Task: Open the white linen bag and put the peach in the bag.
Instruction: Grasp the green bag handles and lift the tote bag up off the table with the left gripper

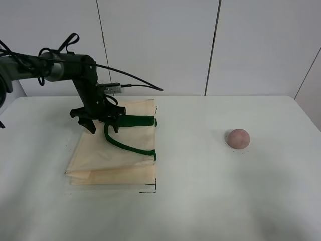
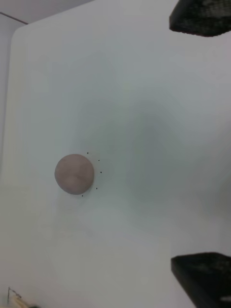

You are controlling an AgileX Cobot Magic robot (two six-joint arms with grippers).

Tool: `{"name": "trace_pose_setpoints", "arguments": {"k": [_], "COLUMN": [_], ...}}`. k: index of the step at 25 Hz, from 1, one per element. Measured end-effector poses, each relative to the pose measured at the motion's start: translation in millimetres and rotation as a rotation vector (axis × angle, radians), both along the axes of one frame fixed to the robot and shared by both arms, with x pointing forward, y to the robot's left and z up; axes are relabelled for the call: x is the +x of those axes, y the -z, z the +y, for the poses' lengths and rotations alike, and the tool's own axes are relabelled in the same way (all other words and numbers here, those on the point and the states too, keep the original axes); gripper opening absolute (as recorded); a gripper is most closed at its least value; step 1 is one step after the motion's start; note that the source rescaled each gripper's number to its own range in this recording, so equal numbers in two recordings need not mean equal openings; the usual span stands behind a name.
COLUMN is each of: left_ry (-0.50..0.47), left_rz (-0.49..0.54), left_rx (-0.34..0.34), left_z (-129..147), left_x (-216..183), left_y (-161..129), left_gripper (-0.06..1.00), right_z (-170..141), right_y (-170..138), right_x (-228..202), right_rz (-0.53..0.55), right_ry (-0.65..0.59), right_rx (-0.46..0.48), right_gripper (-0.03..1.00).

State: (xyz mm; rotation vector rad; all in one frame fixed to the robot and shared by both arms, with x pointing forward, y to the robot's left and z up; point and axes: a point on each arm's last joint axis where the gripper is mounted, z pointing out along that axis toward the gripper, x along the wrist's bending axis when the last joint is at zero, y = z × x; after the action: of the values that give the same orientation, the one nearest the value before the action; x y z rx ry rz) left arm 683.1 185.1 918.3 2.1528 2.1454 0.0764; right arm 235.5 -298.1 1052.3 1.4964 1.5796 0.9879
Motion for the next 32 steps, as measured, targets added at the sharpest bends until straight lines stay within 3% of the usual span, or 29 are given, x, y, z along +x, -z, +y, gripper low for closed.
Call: {"name": "trace_pose_setpoints", "arguments": {"k": [5, 9, 12, 15, 16, 17, 22, 27, 32], "left_ry": [-0.016, -0.019, -0.02, -0.028, -0.033, -0.04, -0.046, 0.016, 0.074], "left_rz": [0.03, 0.02, 0.014, 0.006, 0.003, 0.004, 0.005, -0.114, -0.258], "left_rx": [0.005, 0.003, -0.002, -0.015, -0.016, -0.017, -0.01, -0.032, -0.053], "left_z": [-0.9, -1.2, -1.6, -3.3, -3.6, -3.7, -4.1, -4.0, 0.5], "left_x": [3.2, 4.3, 4.9, 5.8, 6.4, 6.8, 10.9, 10.6, -6.3], "left_y": [28.7, 29.8, 29.8, 28.9, 28.1, 26.9, -0.5, -100.0, -171.4], "left_gripper": [0.98, 0.87, 0.62, 0.16, 0.04, 0.0, 0.0, 0.0, 0.0], "right_z": [0.0, 0.0, 0.0, 0.0, 0.0, 0.0, 0.0, 0.0, 0.0], "right_y": [0.0, 0.0, 0.0, 0.0, 0.0, 0.0, 0.0, 0.0, 0.0], "right_x": [0.0, 0.0, 0.0, 0.0, 0.0, 0.0, 0.0, 0.0, 0.0], "right_rz": [0.0, 0.0, 0.0, 0.0, 0.0, 0.0, 0.0, 0.0, 0.0], "right_ry": [0.0, 0.0, 0.0, 0.0, 0.0, 0.0, 0.0, 0.0, 0.0], "right_rx": [0.0, 0.0, 0.0, 0.0, 0.0, 0.0, 0.0, 0.0, 0.0], "right_gripper": [1.0, 1.0, 1.0, 1.0, 1.0, 1.0, 1.0, 1.0, 1.0]}}
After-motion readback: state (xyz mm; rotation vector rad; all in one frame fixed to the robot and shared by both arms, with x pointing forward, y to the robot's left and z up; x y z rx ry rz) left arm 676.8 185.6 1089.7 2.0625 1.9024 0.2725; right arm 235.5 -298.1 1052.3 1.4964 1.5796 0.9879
